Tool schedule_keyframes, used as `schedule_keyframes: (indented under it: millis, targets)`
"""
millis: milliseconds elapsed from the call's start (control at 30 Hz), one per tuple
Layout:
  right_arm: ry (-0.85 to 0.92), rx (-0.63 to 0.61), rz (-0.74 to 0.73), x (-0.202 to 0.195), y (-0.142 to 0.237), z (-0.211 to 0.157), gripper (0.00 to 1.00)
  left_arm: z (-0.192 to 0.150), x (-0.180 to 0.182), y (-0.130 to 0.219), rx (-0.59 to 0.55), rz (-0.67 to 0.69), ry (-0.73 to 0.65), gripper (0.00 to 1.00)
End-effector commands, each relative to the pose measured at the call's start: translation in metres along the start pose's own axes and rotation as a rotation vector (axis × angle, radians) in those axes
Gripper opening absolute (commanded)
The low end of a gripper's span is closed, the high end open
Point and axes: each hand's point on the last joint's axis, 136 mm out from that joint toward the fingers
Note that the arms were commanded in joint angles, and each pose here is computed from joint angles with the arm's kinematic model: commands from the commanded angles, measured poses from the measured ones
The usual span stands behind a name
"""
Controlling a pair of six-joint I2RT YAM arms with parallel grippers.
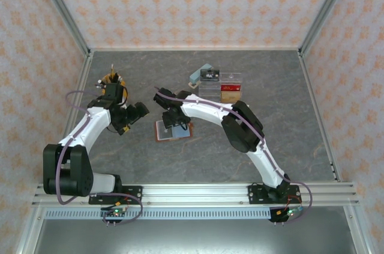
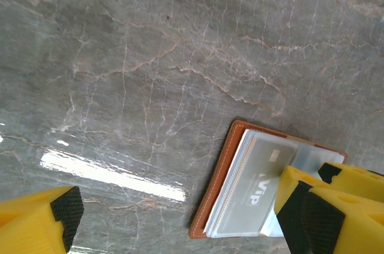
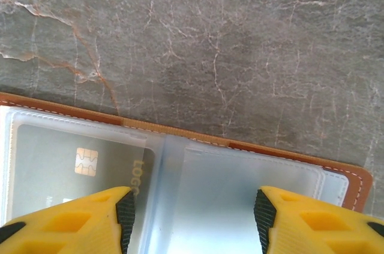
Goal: Take the credit cards out of the card holder
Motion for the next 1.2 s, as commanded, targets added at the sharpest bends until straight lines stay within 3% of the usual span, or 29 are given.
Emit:
schedule_keyframes:
  millis: [0, 167, 300, 600, 867, 1167]
  targets:
    - [0.012, 0.034, -0.099, -0.019, -0.019, -0.011, 0.57, -0.005, -0.006, -0.006, 0.029, -0.053, -0.003, 0.93]
    - [0.024, 0.043, -0.148, -0.029, -0.029, -0.016, 0.53, -0.012, -0.012, -0.013, 0.064, -0.098, -0.006, 0.82]
    - [0.025, 0.051, -0.159, -0.034, -0.034, -0.019, 0.50, -0.018, -0.024, -0.021, 0.101, -0.151, -0.025, 0.64]
    - [0.015, 0.069, -0.145, -0.034, -0.039, -0.022, 0.49, -0.031, -0.055, -0.040, 0.159, -0.230, -0.093, 0.36]
    - [0.010, 0.086, -0.132, -0.033, -0.041, -0.025, 0.49, -0.037, -0.058, -0.055, 0.190, -0.224, -0.112, 0.26]
    - [0.006, 0.090, -0.123, -0.032, -0.041, -0.025, 0.48, -0.043, -0.058, -0.066, 0.230, -0.217, -0.130, 0.24]
Point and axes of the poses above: each hand's point on the last joint's axis, 136 mm out from that joint toward the fingers, its own y axis back along the fingers, its own x axis along the line the jaws close on, z = x × y, and after that the axes turned 12 degrees about -y, right-handed
